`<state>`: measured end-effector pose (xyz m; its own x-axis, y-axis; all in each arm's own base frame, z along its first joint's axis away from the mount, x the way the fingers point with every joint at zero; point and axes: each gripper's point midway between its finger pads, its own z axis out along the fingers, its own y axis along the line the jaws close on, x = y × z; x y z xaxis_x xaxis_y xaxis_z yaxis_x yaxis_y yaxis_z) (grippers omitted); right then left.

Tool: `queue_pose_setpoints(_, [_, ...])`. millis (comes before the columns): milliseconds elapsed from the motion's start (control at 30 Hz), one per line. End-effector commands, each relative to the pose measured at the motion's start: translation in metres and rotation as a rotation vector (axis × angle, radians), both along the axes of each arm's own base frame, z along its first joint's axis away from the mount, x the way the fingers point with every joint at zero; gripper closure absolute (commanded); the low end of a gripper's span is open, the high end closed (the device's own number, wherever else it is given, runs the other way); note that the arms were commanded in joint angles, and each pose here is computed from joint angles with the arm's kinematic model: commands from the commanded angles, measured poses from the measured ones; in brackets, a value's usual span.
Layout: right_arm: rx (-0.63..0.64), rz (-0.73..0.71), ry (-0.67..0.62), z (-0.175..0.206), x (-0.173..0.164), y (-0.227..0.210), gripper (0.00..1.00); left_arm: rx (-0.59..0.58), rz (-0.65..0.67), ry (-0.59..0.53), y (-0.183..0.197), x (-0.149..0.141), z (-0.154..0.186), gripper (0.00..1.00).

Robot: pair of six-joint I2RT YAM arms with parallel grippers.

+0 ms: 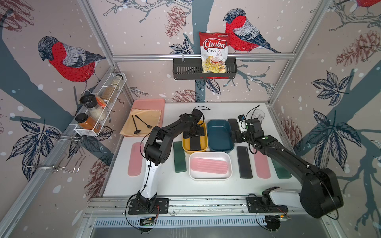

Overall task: Place the pencil cases by color into the storage box
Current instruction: Place the pencil case at the storage box, then pick up the pencil case from the center of the board.

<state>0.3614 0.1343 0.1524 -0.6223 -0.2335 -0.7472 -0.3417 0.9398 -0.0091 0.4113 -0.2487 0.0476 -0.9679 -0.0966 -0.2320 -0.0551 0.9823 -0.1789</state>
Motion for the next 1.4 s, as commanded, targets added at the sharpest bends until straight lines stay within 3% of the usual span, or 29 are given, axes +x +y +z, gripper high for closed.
queue_pose_setpoints(0, [0.029,-0.067,-0.006,0.008,0.018,-0.005,0.00,0.037,0.001,-0.029,0.008,0.000,0.016,0.02])
queue_pose_setpoints(433, [0.063,-0.224,0.216,-0.023,0.084,-0.023,0.00,0.018,0.007,-0.143,0.009,0.013,0.057,0.02])
queue_pose_setpoints(833, [0.080,-0.173,0.338,-0.056,0.121,-0.029,0.00,-0.010,-0.019,-0.196,0.001,0.023,0.077,0.02])
queue_pose_setpoints(1367, [0.114,-0.174,0.423,-0.088,0.157,-0.026,0.01,-0.022,-0.027,-0.182,-0.003,0.024,0.076,0.02])
